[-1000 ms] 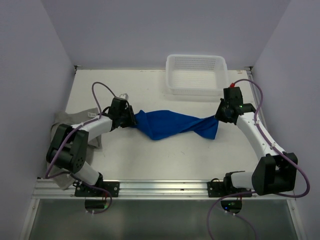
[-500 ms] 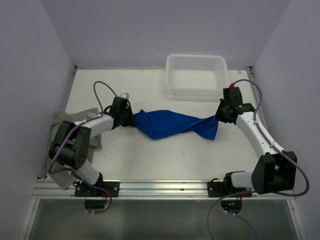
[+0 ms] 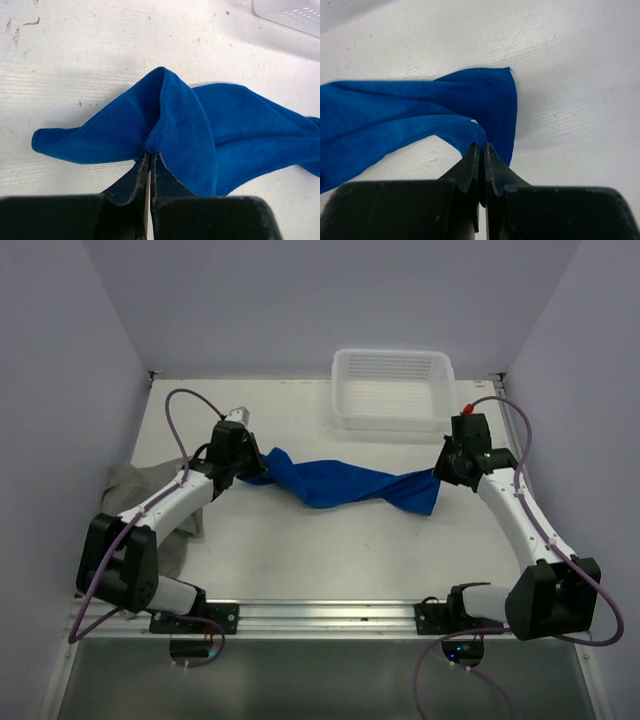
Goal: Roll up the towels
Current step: Flatten the towel
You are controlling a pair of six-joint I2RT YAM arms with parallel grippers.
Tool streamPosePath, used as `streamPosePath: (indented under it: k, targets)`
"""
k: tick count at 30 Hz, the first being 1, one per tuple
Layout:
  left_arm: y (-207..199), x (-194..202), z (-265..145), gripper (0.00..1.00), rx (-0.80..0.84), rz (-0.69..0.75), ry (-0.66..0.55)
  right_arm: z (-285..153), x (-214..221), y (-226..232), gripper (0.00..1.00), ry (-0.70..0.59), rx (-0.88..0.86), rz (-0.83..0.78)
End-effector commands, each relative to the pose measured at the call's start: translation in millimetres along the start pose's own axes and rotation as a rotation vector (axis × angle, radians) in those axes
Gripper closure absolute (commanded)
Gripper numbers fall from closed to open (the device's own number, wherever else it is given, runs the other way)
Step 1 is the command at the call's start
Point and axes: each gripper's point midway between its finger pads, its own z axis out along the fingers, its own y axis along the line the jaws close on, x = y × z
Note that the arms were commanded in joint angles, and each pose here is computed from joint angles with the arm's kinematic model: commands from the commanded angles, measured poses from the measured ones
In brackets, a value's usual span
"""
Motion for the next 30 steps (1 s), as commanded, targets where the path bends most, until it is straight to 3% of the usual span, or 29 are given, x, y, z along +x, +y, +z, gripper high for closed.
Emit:
streamPosePath:
  k: [1, 6, 9, 13, 16, 18, 20, 23, 28, 30]
  targets:
    - [-0.8, -15.9, -14.6, 0.99, -0.016, -0.003, -0.044, -21.1, -22.7, 0.8, 1.0, -0.08, -0.007, -0.008]
    - [1.0, -13.6, -20.3, 0.98, -0.021, -0.004, -0.039, -24.7, -23.4, -0.8, 1.0, -0.084, -0.005, -0.02]
    - [4.1, -11.2, -21.5, 0.9, -0.029, -0.005, -0.033, -24.7, -21.6, -1.3, 1.0, -0.082, -0.005, -0.023]
    - [7.0, -7.5, -22.1, 0.87, -0.03, -0.006, -0.033, -24.0, -18.1, -2.1, 1.0, -0.077, -0.008, -0.025]
    - [9.0, -3.6, -21.0, 0.89, -0.034, -0.008, -0.024, -22.5, -15.8, -2.2, 1.0, -0.071, -0.01, -0.026]
    - [10.3, -1.4, -20.6, 0.84, -0.037, -0.008, -0.019, -22.3, -15.0, -2.8, 1.0, -0.069, -0.01, -0.025]
    - [11.4, 0.5, -20.5, 0.72, -0.04, -0.01, -0.014, -21.9, -14.9, -3.1, 1.0, -0.07, -0.009, -0.025]
    - [14.1, 4.8, -19.3, 0.69, -0.046, -0.008, -0.004, -20.6, -14.0, -3.0, 1.0, -0.068, -0.009, -0.024]
    - [20.0, 13.2, -10.2, 0.75, -0.061, 0.002, 0.022, -18.9, -14.3, -1.7, 1.0, -0.067, -0.012, -0.019]
    - [28.6, 11.5, -6.0, 0.67, -0.105, 0.01, 0.009, -18.9, -14.2, -1.7, 1.0, -0.066, -0.014, -0.024]
